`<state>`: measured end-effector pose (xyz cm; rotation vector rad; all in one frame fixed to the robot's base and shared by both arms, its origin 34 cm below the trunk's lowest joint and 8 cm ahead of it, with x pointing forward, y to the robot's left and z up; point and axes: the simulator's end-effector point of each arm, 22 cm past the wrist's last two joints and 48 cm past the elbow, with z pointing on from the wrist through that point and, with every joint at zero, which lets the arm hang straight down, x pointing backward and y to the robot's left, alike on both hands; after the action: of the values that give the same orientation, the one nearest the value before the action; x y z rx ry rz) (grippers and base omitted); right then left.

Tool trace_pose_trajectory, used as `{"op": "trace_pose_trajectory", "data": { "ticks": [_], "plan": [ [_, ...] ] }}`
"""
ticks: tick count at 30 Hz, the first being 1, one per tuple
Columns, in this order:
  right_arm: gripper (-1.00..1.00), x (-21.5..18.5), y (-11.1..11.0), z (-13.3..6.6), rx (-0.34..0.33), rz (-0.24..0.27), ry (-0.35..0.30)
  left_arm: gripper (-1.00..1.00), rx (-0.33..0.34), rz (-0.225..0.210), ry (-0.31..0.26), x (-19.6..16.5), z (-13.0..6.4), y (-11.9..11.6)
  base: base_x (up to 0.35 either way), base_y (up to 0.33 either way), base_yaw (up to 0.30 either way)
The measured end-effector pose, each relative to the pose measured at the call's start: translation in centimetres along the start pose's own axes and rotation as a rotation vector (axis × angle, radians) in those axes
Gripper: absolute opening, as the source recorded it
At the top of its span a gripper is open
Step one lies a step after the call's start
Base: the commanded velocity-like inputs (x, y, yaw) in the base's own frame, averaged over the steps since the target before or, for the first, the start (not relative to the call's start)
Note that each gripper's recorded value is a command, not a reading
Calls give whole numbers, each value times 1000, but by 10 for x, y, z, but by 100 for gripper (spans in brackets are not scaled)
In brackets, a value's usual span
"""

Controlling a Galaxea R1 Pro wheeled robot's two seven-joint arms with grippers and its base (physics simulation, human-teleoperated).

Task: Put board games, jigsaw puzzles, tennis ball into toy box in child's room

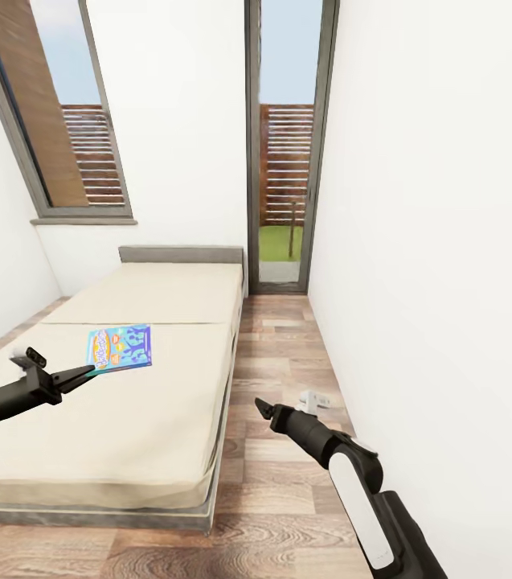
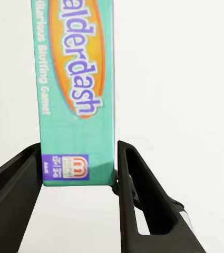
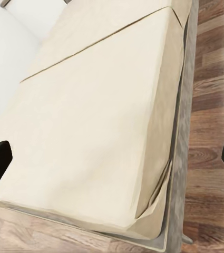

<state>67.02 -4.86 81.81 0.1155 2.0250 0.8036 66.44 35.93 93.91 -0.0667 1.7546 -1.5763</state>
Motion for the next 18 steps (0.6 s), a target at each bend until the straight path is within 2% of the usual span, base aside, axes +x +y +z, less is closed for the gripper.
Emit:
{"op": "trace_pose_trajectory", "data": {
  "ticks": [18],
  "plan": [
    [100,-28,24,-10,-9,-15,-18,-100,3,-2,3,-16,6,-26,0,0,0]
  ]
}}
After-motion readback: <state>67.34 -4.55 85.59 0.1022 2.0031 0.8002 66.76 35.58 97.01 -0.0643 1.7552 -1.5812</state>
